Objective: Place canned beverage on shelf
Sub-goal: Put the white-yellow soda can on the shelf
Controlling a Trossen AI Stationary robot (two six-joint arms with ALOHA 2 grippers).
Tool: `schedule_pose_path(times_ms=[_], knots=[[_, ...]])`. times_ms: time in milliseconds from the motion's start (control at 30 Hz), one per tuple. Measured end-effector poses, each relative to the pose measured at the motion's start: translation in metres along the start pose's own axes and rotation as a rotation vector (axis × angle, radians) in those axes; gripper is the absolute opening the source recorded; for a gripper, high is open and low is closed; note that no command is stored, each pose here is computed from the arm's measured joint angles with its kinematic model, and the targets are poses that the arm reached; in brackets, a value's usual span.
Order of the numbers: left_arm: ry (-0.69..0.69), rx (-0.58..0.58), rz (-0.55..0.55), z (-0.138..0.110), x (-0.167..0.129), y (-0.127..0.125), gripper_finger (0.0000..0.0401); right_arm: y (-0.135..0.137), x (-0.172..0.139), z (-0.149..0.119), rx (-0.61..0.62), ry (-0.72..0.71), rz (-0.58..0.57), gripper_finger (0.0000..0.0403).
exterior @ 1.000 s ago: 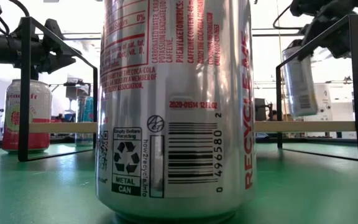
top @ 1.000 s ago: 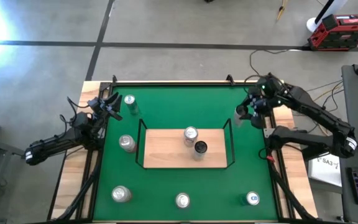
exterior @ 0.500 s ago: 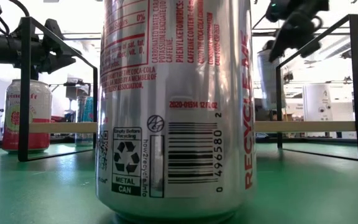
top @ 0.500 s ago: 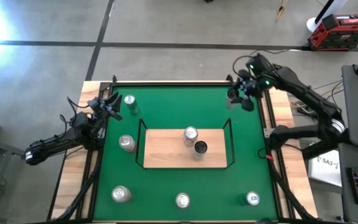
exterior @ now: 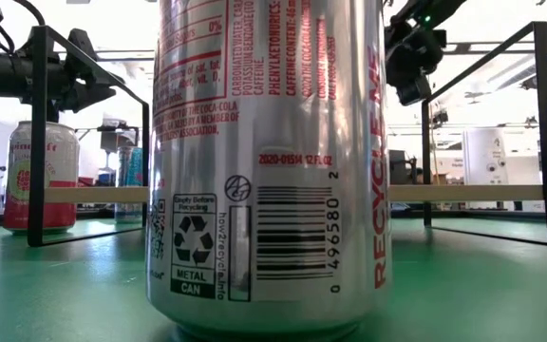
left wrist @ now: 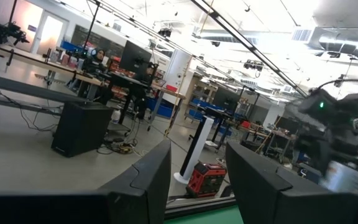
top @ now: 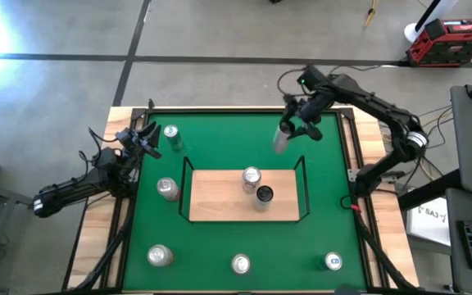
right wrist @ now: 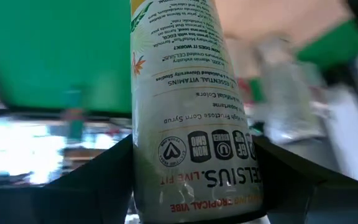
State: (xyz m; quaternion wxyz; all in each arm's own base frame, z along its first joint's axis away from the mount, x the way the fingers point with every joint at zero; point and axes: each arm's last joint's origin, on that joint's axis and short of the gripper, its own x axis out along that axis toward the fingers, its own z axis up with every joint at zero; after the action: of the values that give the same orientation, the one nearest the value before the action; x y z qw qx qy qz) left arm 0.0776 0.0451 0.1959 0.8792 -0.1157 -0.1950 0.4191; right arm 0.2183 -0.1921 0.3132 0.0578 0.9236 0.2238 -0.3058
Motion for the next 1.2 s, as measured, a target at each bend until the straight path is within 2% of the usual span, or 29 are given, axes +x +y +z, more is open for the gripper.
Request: schedule_pose_path(times_ms=[67, 167, 300, 433, 633, 900, 1200], knots=[[0.000, 0.000, 0.000, 0.000, 0.000, 0.000, 0.0137, -0.004, 0.009, 0.002, -0.006, 0.037, -0.083, 0.0263], [0.000, 0.000, 0.000, 0.000, 0.000, 0.000, 0.0137, -0.008, 0.019, -0.001, -0.078, 0.071, -0.147, 0.0263], [0.000, 0.000, 0.000, 0.000, 0.000, 0.000, 0.0137, -0.018, 0.030, -0.010, -0.138, 0.054, -0.199, 0.0263], [0.000, 0.000, 0.000, 0.000, 0.000, 0.000, 0.0137, -0.034, 0.042, -0.019, -0.128, 0.005, -0.266, 0.0263], [0.000, -0.001, 0.000, 0.000, 0.000, 0.000, 0.0137, -0.048, 0.062, -0.030, -0.225, -0.031, -0.332, 0.0263], [0.000, 0.000, 0.000, 0.000, 0.000, 0.000, 0.0137, -0.056, 0.084, -0.034, -0.248, -0.071, -0.395, 0.0263], [0.000, 0.000, 0.000, 0.000, 0.000, 0.000, 0.0137, -0.051, 0.100, -0.028, -0.250, -0.097, -0.428, 0.0263]])
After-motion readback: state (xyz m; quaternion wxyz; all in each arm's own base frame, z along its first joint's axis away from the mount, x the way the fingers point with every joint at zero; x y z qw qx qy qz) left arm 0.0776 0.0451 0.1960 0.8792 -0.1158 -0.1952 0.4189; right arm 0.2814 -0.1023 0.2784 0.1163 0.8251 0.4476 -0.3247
